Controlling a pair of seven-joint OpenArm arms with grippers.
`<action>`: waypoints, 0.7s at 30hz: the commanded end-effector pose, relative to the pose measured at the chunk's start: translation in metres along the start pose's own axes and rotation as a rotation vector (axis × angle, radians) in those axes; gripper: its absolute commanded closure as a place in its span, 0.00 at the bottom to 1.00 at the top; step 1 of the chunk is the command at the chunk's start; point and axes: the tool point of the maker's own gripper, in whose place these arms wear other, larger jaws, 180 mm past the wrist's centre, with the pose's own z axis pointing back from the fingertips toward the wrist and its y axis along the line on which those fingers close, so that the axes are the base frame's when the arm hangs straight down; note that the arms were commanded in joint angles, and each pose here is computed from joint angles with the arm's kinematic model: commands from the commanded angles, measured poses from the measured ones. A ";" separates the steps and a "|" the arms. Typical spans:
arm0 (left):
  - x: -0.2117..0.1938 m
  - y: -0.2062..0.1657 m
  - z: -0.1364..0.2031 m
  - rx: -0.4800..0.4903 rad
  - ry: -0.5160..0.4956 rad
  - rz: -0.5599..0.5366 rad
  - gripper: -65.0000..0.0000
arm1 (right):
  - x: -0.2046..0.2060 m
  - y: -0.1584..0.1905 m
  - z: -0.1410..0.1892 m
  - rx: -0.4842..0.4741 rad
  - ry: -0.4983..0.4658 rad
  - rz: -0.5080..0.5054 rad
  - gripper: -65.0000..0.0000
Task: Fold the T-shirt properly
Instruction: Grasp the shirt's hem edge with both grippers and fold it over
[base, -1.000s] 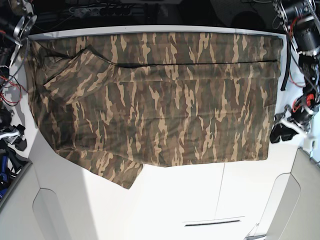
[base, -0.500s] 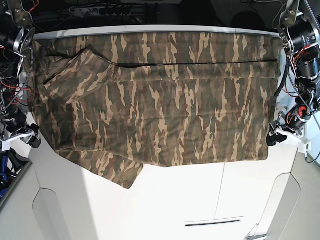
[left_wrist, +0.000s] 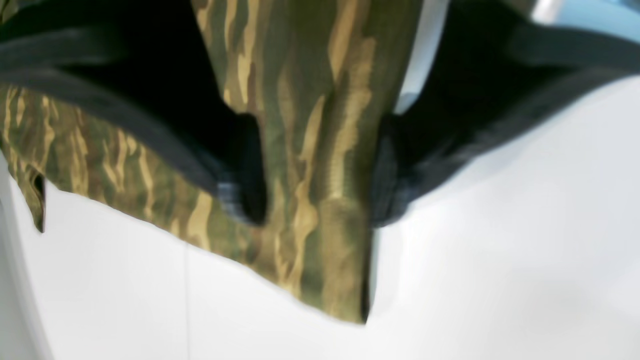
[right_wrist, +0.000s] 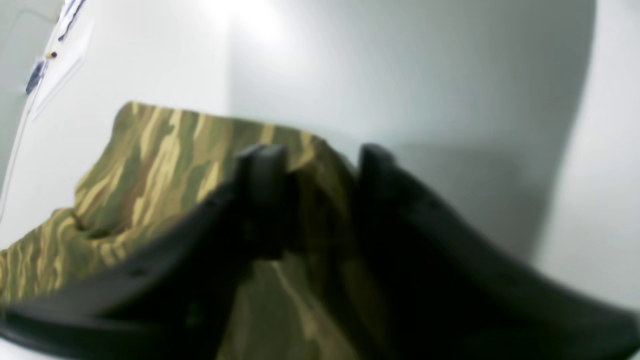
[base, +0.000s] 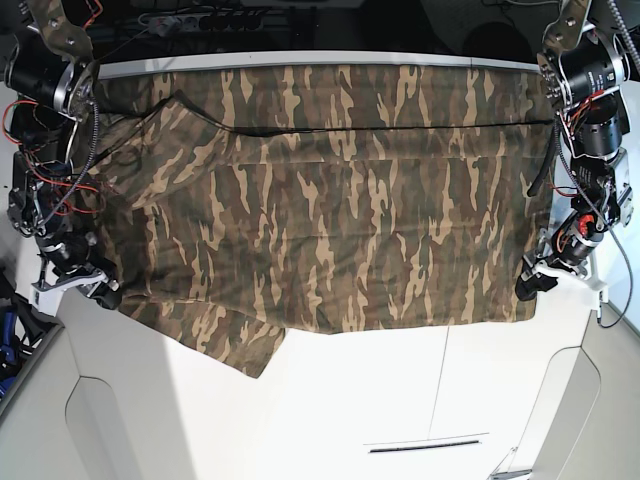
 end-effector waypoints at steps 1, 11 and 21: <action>0.008 0.002 0.002 0.007 0.009 -0.022 0.65 | 0.000 0.001 -0.001 -0.001 0.030 0.018 0.80; 0.025 0.000 0.008 -0.025 -0.016 -0.069 1.00 | 0.009 0.011 0.002 0.023 0.058 0.047 1.00; 0.063 -0.024 0.027 -0.075 0.001 -0.161 1.00 | 0.051 0.035 0.024 0.087 0.067 0.114 1.00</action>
